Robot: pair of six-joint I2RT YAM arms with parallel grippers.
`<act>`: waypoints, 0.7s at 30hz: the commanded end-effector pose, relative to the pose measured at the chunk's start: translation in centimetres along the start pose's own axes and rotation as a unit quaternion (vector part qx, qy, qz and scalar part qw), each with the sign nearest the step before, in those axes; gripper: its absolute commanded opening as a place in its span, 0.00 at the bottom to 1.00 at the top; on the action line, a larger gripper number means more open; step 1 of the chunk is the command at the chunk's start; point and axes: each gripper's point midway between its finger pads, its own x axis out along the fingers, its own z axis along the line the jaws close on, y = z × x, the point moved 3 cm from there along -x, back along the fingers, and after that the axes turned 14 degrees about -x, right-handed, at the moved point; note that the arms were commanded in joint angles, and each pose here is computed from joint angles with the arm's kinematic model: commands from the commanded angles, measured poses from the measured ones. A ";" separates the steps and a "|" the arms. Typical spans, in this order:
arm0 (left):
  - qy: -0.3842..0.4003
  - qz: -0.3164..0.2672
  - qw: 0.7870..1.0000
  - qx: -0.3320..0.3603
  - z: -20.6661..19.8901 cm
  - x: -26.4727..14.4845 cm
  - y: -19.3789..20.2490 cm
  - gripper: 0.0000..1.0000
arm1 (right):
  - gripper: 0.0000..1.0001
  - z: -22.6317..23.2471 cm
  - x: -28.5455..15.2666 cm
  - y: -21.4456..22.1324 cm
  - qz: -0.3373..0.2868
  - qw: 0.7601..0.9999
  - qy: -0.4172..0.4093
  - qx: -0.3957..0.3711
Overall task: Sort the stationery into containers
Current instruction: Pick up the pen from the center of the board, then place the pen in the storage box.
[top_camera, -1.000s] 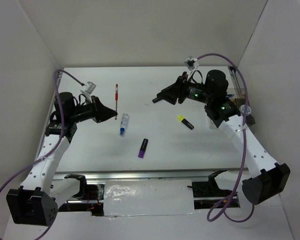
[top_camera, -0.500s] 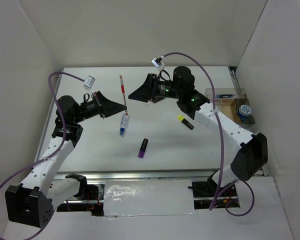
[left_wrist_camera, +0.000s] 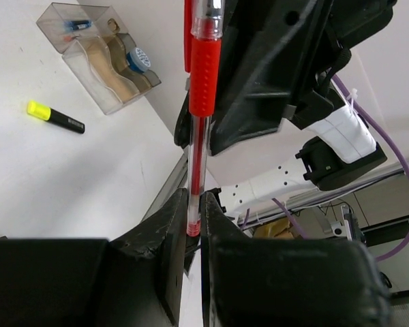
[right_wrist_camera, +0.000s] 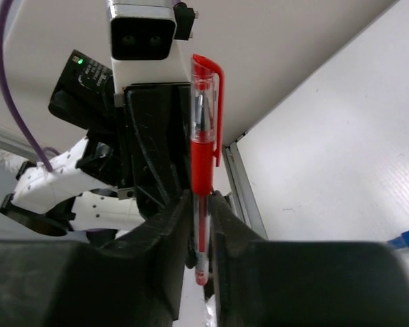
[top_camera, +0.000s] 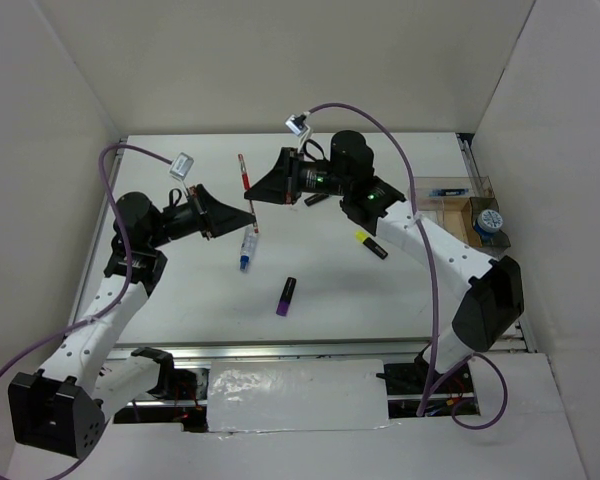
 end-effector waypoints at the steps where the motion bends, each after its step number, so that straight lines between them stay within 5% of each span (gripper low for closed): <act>1: 0.017 0.010 0.999 0.030 -1.2 -0.2 0.3 0.00 | 0.17 1.5 0.4 -2.1 -0.023 0.998 -0.028 -0.041; 3: 0.012 0.015 0.999 0.035 -1.2 -0.2 0.4 0.01 | 0.04 1.2 0.1 -2.0 -0.018 0.998 -0.022 -0.052; 8: -0.039 0.021 0.995 0.091 -0.7 -0.5 -0.1 0.99 | 0.00 -1.5 -3.3 -2.8 0.004 0.992 0.040 -0.119; 13: -0.158 -0.001 0.977 0.144 1.8 -2.1 -1.3 0.99 | 0.00 -8.6 -11.5 -5.1 0.073 0.938 0.195 -0.277; 15: -0.193 -0.004 0.965 0.178 3.1 -2.7 -1.8 0.99 | 0.00 -12.3 -15.6 -4.9 0.174 0.856 0.250 -0.418; 16: -0.199 0.006 0.960 0.199 3.7 -2.7 -2.0 0.99 | 0.00 -15.3 -18.4 -4.3 0.242 0.790 0.265 -0.498; 19: -0.207 0.020 0.956 0.207 4.7 -2.6 -2.0 0.99 | 0.00 -22.2 -26.3 -4.1 0.404 0.635 0.324 -0.574; 21: -0.204 0.020 0.957 0.205 5.0 -2.4 -2.0 0.99 | 0.00 -25.1 -30.2 -4.6 0.458 0.579 0.354 -0.574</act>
